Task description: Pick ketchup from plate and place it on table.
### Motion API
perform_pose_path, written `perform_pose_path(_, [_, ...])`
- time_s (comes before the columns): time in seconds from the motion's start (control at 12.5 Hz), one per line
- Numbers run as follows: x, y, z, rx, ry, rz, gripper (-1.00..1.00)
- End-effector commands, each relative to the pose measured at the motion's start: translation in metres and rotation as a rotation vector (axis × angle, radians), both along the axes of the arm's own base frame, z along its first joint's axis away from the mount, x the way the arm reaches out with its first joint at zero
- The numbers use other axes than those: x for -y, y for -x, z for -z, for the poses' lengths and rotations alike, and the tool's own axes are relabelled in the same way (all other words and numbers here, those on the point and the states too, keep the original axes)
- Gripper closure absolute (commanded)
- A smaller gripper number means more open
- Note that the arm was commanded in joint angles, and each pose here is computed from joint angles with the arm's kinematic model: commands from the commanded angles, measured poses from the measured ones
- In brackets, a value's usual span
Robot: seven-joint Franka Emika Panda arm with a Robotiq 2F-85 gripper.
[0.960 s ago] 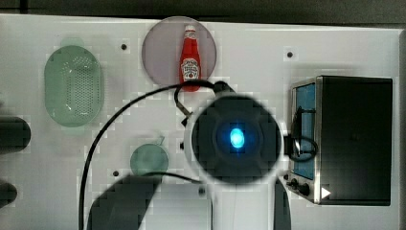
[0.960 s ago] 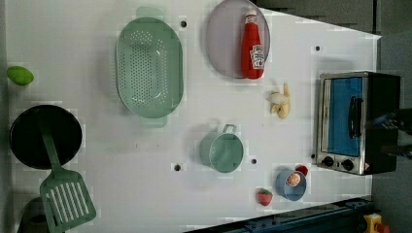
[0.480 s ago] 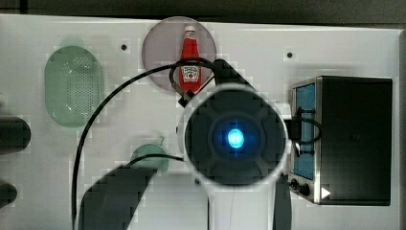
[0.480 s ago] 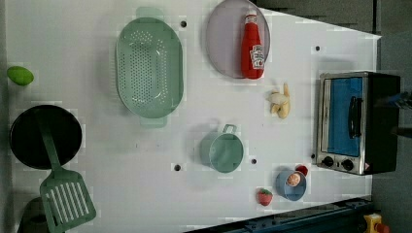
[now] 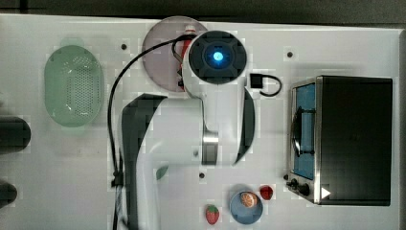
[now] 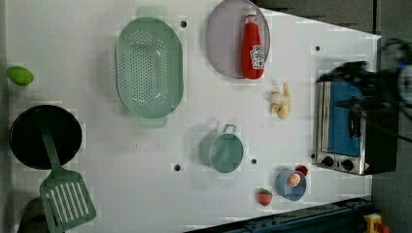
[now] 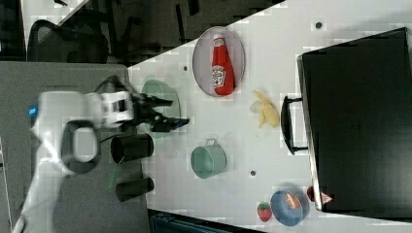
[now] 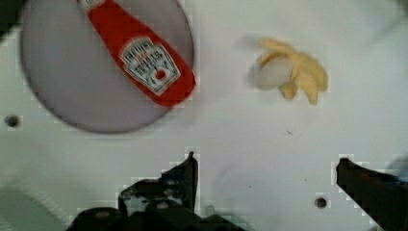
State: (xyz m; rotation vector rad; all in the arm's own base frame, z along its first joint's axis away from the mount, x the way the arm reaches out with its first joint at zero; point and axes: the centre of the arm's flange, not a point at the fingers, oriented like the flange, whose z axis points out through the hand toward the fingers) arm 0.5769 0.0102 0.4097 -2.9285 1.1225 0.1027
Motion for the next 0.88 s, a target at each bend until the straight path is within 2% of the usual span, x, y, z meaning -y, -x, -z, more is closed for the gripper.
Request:
perform_pose_path(0.08, [-0.025, -0.016, 0.025, 0.052, -0.011, -0.063, -1.0])
perform_pose_path(0.48, [-0.031, -0.047, 0.115, 0.077, -0.049, -0.39, -1.0])
perform_pose_path(0.72, [-0.033, -0.07, 0.147, 0.084, -0.07, -0.609, -1.0])
perform_pose_path(0.88, [-0.035, -0.086, 0.163, 0.093, -0.081, -0.696, -1.0])
